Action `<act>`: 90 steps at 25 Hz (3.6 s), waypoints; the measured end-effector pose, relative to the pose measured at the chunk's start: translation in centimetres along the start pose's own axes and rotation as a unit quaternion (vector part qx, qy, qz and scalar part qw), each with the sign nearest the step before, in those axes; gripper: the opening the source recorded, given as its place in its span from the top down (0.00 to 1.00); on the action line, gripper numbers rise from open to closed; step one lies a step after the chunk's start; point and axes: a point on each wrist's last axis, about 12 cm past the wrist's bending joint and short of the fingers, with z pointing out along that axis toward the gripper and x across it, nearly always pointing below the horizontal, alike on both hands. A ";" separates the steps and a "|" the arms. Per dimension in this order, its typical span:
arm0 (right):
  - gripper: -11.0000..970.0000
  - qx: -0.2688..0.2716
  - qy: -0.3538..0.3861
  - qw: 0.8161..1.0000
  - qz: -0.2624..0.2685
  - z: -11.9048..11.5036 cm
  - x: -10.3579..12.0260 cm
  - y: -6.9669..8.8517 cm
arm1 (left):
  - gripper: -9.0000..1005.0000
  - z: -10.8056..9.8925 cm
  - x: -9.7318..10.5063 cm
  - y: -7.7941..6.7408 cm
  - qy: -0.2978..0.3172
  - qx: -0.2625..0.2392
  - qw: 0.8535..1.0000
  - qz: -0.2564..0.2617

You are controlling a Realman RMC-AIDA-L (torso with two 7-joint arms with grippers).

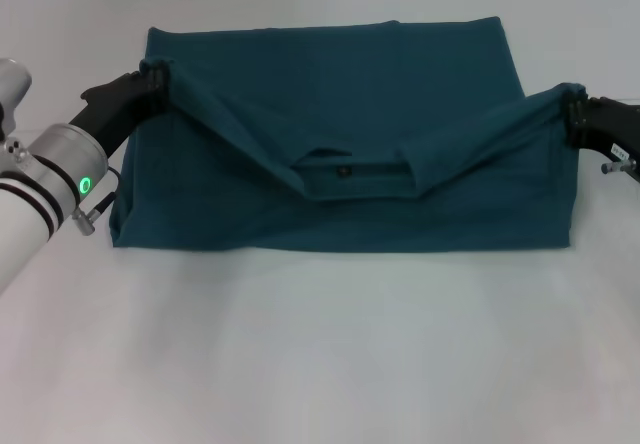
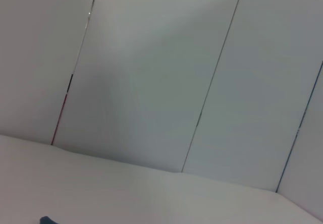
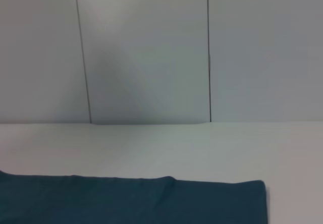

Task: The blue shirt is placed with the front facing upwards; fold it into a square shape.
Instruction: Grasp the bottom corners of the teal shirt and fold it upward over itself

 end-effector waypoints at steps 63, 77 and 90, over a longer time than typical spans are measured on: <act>0.94 0.061 0.043 0.997 -0.022 2.9 -2.4 -1.1 | 0.89 3.5 -1.2 -1.3 0.057 -0.060 0.996 0.016; 0.68 0.067 0.046 0.996 -0.027 3.1 -2.7 -1.2 | 0.83 3.2 -1.2 -0.8 0.045 -0.075 0.996 -0.016; 0.34 0.086 0.069 0.994 -0.027 4.6 -3.7 -0.6 | 0.38 2.5 -0.4 -0.1 0.060 -0.087 0.994 -0.017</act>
